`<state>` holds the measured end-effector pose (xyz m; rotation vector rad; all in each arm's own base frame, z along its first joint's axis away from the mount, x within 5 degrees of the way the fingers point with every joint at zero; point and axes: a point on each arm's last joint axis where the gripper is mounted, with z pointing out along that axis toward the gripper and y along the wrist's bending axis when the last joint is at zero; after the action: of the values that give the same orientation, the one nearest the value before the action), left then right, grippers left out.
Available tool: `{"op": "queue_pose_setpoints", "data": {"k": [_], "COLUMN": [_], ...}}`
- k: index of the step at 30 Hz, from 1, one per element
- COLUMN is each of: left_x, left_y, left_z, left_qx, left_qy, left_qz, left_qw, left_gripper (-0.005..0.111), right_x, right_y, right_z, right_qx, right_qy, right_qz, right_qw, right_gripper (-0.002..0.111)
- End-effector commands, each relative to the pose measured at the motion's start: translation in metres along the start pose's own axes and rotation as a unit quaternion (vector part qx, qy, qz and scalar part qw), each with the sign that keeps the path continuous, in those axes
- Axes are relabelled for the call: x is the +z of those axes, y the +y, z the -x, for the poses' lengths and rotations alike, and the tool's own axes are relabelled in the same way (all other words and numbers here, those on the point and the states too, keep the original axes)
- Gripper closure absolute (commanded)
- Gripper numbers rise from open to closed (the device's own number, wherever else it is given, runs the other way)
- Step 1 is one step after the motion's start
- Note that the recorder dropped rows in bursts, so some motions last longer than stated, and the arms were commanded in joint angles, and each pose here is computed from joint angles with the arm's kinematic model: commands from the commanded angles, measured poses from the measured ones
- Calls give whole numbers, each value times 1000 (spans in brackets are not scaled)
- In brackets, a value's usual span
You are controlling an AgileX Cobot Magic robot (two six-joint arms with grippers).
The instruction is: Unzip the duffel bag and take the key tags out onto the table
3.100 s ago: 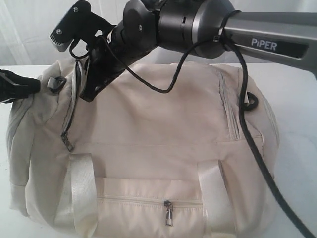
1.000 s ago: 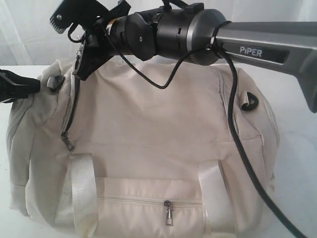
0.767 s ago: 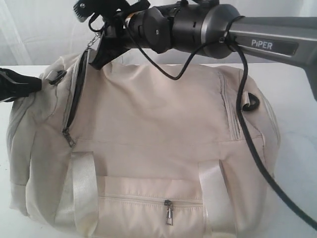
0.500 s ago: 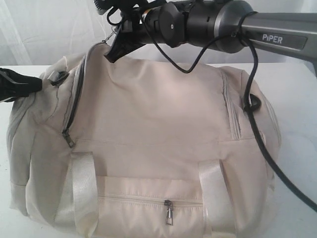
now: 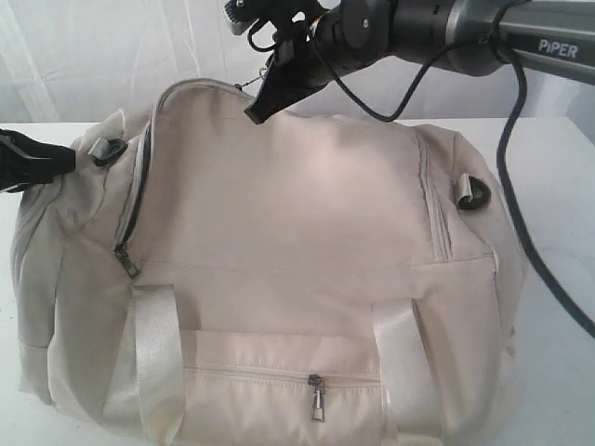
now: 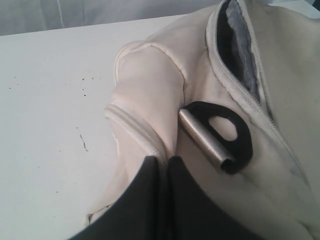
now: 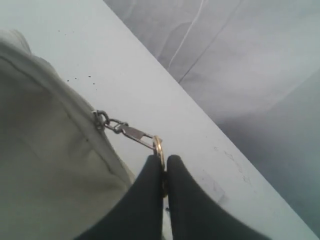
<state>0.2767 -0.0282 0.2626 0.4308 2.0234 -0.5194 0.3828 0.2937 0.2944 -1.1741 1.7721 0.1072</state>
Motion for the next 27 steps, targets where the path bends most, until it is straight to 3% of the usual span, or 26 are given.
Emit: {"op": "queue_pose_setpoints", "data": {"k": [1, 13, 20, 27], "left_x": [0, 0, 0, 0], "left_y": [1, 1, 3, 3], "left_z": [-2, -2, -2, -2], "left_qx": [7, 7, 7, 7], "left_qy": [7, 7, 7, 7], "left_qz": [14, 14, 26, 27], "left_qw": [1000, 1000, 1000, 1000], "left_gripper": [107, 107, 107, 107], "right_x": [-18, -60, -110, -146], "right_y": [-22, -69, -96, -83], "right_z": [-2, -24, -37, -38], "right_qx": [-4, 34, 69, 91], "right_qy": [16, 95, 151, 196], "right_qz": [-18, -39, -44, 15], "right_qw": [1000, 994, 985, 976], "right_gripper": [108, 108, 108, 108]}}
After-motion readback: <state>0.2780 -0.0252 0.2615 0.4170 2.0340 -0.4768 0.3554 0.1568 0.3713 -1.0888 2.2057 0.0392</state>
